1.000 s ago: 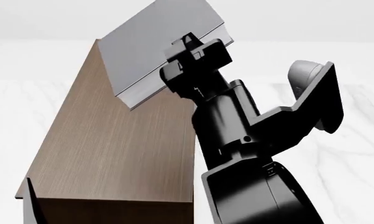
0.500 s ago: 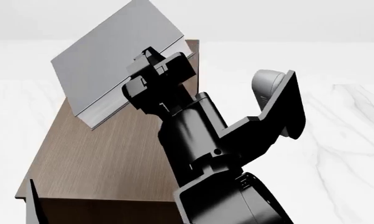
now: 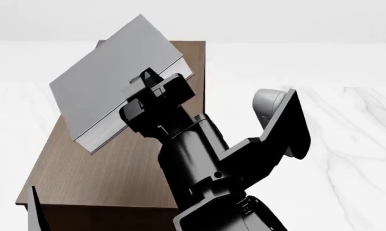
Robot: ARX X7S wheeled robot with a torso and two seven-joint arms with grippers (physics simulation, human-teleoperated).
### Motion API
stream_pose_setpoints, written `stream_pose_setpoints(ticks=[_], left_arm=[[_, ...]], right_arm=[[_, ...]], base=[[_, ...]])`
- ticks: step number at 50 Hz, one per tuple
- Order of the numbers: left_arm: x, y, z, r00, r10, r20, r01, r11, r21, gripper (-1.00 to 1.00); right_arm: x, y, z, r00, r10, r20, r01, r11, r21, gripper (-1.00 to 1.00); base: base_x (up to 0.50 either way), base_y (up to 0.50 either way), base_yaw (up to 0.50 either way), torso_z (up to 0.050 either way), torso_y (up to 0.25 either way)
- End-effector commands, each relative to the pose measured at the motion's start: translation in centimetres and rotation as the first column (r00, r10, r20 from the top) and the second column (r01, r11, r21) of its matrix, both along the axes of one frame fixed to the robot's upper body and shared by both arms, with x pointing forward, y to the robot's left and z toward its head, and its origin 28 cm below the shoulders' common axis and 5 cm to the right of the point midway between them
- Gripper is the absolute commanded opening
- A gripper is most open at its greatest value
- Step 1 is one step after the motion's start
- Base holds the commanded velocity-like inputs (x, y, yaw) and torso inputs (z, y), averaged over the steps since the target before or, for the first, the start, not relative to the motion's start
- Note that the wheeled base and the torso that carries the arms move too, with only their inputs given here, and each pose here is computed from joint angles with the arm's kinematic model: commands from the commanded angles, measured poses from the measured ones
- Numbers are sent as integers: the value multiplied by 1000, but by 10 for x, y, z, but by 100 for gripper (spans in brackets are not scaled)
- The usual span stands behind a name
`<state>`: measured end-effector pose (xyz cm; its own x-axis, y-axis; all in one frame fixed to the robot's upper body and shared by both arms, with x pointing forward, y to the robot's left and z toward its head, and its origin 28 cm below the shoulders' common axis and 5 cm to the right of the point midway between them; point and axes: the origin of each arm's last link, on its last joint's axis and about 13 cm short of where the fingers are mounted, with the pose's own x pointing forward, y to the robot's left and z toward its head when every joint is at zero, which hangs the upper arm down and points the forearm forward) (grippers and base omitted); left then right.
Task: Pick up the book in the middle and place it on the cabinet shelf.
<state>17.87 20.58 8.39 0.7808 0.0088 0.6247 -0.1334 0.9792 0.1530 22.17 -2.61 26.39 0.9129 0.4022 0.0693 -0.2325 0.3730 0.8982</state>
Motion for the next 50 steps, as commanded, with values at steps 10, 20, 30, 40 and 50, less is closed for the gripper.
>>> stream_pose_setpoints(ticks=[10,20,30,40,50], left_arm=[[6,1,-4,1000,14,14,-14,1000,10,100],[8,2,-6,1000,14,13,-14,1000,9,100],[11,2,-19,1000,10,10,-10,1000,8,100],[5,2,-7,1000,11,10,-11,1000,9,100],[5,2,-8,1000,11,9,-11,1000,9,100]], right_arm=[[-11,2,4,999,-4,44,3,1000,15,-100],[-15,5,2,999,10,41,-10,1000,0,-100],[-6,11,3,998,-1,59,3,1000,-24,-100],[-2,12,4,998,-16,67,18,999,-33,-100],[1,15,-2,999,-18,51,20,998,-54,-100]], base=[[0,0,0,0,1],[0,0,0,0,1],[0,0,0,1,2],[0,0,0,0,1],[0,0,0,0,1]])
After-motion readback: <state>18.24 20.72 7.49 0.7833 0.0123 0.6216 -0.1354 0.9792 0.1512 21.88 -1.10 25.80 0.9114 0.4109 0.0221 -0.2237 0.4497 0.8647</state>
